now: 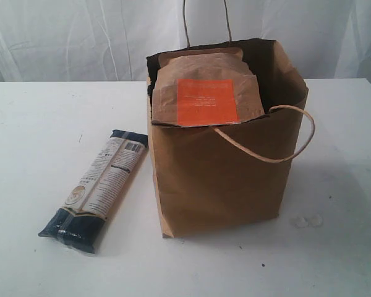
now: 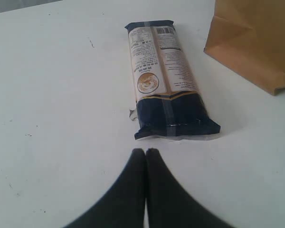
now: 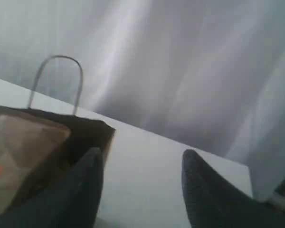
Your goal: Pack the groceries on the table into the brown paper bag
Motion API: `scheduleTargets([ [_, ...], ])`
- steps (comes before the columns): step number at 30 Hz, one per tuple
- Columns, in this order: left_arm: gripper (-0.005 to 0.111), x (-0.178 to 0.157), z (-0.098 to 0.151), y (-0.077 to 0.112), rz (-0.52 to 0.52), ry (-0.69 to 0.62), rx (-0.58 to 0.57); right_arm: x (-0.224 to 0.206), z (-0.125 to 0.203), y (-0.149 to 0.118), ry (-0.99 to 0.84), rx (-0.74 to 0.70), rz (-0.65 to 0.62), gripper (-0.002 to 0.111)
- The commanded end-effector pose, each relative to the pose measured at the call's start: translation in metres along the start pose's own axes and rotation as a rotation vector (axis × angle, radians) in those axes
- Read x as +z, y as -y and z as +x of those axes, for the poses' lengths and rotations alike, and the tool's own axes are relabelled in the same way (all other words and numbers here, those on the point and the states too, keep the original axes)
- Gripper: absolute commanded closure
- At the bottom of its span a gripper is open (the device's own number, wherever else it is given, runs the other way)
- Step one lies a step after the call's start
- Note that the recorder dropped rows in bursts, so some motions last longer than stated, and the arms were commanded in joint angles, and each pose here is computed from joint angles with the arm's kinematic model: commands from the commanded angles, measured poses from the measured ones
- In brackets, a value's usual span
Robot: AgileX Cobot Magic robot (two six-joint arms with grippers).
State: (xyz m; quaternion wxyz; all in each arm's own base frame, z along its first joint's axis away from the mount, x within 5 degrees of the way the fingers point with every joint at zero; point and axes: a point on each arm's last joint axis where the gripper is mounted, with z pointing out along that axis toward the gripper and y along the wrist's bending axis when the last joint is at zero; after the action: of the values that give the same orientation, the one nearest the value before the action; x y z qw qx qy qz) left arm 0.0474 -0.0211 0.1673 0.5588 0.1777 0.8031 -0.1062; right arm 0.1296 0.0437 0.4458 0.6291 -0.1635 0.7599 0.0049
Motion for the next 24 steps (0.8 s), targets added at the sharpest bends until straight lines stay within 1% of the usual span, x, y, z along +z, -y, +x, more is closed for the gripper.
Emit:
scheduleTargets([
  [1,0.107,0.000,0.001,0.000,0.001,-0.002,-0.004,-0.018,0.019,0.016,-0.139,0.018,0.133,0.059],
  [8,0.107,0.000,0.001,0.000,0.001,-0.002,-0.004,-0.027,0.061,0.016,-0.264,0.035,0.162,0.059],
  [10,0.107,0.000,0.001,0.000,0.001,-0.002,-0.004,-0.026,0.076,0.013,-0.316,0.028,0.162,0.059],
  [12,0.107,0.000,0.001,0.000,0.001,-0.002,-0.004,-0.021,0.092,0.010,-0.395,-0.011,0.159,0.059],
  [14,0.107,0.000,0.001,0.000,0.001,-0.002,-0.004,-0.017,0.106,0.006,-0.459,-0.069,0.132,0.059],
  [20,0.107,0.000,0.001,0.000,0.001,-0.002,-0.004,0.000,0.139,-0.013,-0.573,-0.235,-0.027,0.059],
  [24,0.107,0.000,0.001,0.000,0.001,-0.002,-0.004,0.014,0.151,-0.021,-0.607,-0.249,-0.063,0.059],
])
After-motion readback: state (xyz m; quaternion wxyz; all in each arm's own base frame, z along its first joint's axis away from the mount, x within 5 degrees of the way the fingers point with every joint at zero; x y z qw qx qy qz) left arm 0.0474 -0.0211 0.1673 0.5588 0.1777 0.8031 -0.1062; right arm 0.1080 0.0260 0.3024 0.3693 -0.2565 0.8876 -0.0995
